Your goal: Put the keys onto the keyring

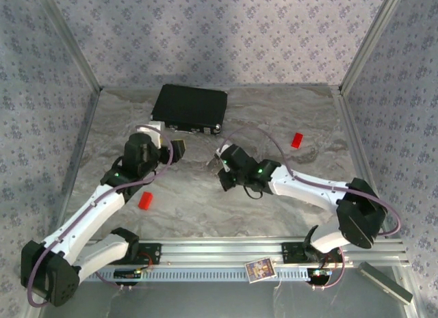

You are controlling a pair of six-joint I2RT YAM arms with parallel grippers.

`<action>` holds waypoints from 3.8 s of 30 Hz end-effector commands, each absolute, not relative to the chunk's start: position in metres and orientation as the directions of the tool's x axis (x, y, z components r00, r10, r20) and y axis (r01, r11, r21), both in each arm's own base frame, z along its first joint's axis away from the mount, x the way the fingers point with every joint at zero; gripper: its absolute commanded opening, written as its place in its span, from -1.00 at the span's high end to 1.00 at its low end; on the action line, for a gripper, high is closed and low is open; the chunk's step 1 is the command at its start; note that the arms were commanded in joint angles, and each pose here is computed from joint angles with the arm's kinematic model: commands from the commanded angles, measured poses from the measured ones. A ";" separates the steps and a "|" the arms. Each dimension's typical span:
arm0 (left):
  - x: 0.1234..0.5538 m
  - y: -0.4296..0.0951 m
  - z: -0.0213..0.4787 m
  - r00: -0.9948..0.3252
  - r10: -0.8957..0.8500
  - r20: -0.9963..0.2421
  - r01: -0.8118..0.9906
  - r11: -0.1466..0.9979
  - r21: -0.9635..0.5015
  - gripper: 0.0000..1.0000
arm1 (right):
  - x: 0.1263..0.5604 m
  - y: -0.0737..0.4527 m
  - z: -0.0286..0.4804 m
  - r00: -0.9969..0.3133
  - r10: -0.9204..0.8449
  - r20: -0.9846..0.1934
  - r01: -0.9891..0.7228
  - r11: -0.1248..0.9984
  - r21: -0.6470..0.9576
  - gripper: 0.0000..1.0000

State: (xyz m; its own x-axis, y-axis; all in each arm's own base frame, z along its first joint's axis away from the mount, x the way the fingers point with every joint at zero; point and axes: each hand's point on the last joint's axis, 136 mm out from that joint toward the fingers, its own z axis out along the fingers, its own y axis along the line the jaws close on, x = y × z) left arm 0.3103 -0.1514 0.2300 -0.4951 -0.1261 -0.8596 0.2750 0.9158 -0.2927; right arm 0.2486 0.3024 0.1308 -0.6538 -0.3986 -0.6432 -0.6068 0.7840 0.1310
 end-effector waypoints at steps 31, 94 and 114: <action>0.319 -0.188 0.214 -0.499 -0.130 -0.857 0.414 0.832 -0.368 -0.19 | 0.184 0.291 0.055 -0.688 -0.538 -0.487 -0.685 0.702 0.192 1.00; 0.294 -0.181 0.242 -0.382 -0.056 -0.923 0.502 0.825 -0.258 -0.18 | 0.189 0.320 0.132 -0.369 -0.520 -0.770 -0.797 0.603 -0.025 1.00; 0.253 -0.294 0.266 -0.107 0.245 -0.964 0.990 0.117 -0.080 0.55 | 0.189 0.288 0.197 -0.073 -0.376 -0.924 -0.948 0.315 -0.053 1.00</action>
